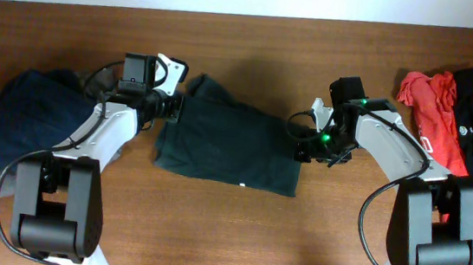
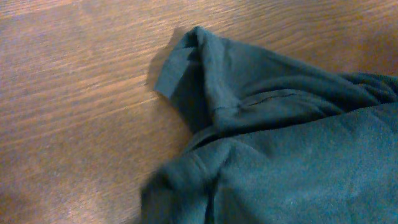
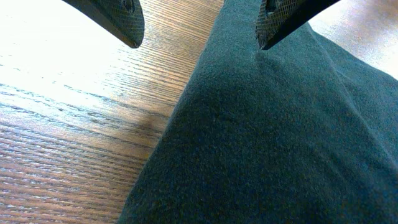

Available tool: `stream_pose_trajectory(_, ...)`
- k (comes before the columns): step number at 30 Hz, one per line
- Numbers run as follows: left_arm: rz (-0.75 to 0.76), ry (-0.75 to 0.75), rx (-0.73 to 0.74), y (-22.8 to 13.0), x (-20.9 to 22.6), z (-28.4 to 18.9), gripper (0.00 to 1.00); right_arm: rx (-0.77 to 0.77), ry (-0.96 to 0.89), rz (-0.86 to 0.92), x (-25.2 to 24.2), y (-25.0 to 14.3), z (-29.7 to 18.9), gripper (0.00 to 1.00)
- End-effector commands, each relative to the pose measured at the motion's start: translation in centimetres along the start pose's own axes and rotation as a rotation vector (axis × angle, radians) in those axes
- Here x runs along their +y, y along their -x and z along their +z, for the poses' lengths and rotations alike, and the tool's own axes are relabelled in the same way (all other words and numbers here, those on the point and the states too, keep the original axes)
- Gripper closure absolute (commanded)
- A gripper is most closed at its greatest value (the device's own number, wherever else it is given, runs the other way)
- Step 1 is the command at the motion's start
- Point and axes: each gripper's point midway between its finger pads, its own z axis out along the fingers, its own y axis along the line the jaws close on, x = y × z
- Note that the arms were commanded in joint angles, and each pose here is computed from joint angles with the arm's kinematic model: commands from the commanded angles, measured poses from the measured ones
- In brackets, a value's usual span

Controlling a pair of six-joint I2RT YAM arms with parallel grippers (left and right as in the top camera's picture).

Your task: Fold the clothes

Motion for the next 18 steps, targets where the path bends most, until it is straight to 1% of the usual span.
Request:
stream_pose_trajectory(1,-0.050,0.016,0.020,-0.3,0.7,-0.5,0.03,0.016,-0.008,-0.002,-0.4,-0.3,0.4,0.37)
stream_pose_trajectory(2,-0.057,0.021,0.044,-0.9,0.8,-0.5,0.01,0.017,-0.008,-0.001,-0.4,-0.4,0.4,0.37)
stream_pose_trajectory(5,-0.083,0.018,0.127,-3.0,0.7,-0.7,0.01,0.017,-0.008,-0.002,-0.4,-0.4,0.4,0.32)
stream_pose_trajectory(9,-0.143,0.015,0.210,-5.1,0.7,-1.2,0.01,0.017,-0.008,-0.001,-0.4,-0.4,0.4,0.32)
stream_pose_trajectory(13,-0.154,0.012,0.222,-5.7,0.9,-1.2,0.01,0.015,0.003,-0.002,-0.2,-0.3,0.4,0.32)
stream_pose_trajectory(18,-0.150,-0.116,0.204,-5.6,-1.0,0.0,0.01,0.014,0.016,-0.002,0.0,-0.3,0.4,0.32)
